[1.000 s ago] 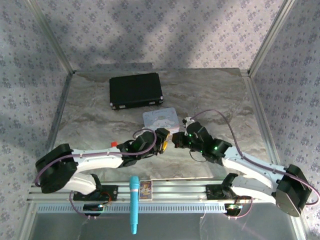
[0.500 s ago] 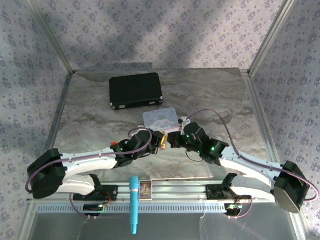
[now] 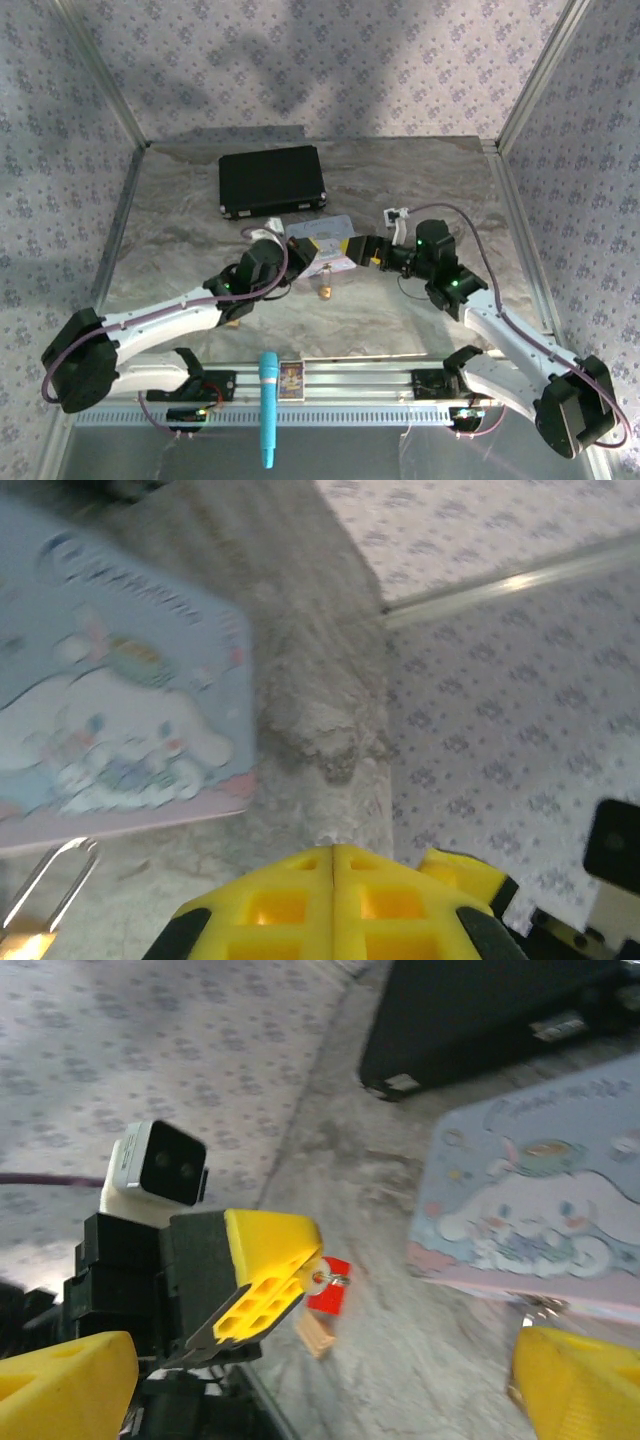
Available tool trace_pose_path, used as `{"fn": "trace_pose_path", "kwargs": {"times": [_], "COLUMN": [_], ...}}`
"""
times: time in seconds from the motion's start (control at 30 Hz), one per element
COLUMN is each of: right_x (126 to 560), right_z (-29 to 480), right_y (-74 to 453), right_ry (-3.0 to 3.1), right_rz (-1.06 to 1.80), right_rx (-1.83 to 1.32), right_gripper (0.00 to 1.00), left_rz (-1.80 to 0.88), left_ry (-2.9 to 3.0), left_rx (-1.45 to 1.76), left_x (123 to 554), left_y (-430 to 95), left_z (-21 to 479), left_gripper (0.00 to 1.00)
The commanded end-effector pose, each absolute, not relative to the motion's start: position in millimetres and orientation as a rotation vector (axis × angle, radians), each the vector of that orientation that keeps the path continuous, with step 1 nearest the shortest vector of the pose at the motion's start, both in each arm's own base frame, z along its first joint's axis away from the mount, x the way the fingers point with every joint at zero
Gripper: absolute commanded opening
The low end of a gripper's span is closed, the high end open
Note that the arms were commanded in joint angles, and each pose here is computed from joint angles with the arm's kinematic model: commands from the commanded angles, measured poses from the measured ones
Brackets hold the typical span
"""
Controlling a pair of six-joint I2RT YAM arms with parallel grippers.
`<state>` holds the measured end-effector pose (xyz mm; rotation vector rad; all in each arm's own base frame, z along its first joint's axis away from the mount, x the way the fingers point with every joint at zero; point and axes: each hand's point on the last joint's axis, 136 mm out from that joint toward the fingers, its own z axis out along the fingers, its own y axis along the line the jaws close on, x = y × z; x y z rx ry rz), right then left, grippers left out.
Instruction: Unlock the padlock with the key
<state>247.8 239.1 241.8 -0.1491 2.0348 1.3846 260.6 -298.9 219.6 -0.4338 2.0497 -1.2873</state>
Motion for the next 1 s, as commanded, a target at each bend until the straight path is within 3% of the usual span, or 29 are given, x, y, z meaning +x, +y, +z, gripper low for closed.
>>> {"fn": "trace_pose_path", "kwargs": {"times": [0.0,0.13,0.3,0.67,0.97], "right_x": [237.1,233.9,226.6,185.8,191.2], "right_z": [300.4,323.8,338.7,364.3,358.0], "right_y": [245.2,247.8,245.4,263.4,265.3], "right_ry": [1.83,1.728,1.586,1.467,1.464], "right_rz": [1.528,1.531,1.596,1.629,1.632], "right_rx": [-0.296,-0.344,-0.338,-0.541,-0.522], "right_gripper": [0.91,0.77,0.68,0.51,0.38], "left_rz": [-1.313,-1.331,-1.412,-1.513,-1.544], "left_ry": [1.869,1.751,1.649,1.577,1.552], "left_rx": [0.098,0.273,0.42,0.429,0.439], "left_x": [240.2,221.1,198.8,191.5,185.8], "left_y": [-320.4,-317.4,-322.2,-329.4,-333.5], "left_z": [306.2,343.9,374.5,392.7,399.2], "left_gripper": [0.0,0.0,0.0,0.0,0.0]}}
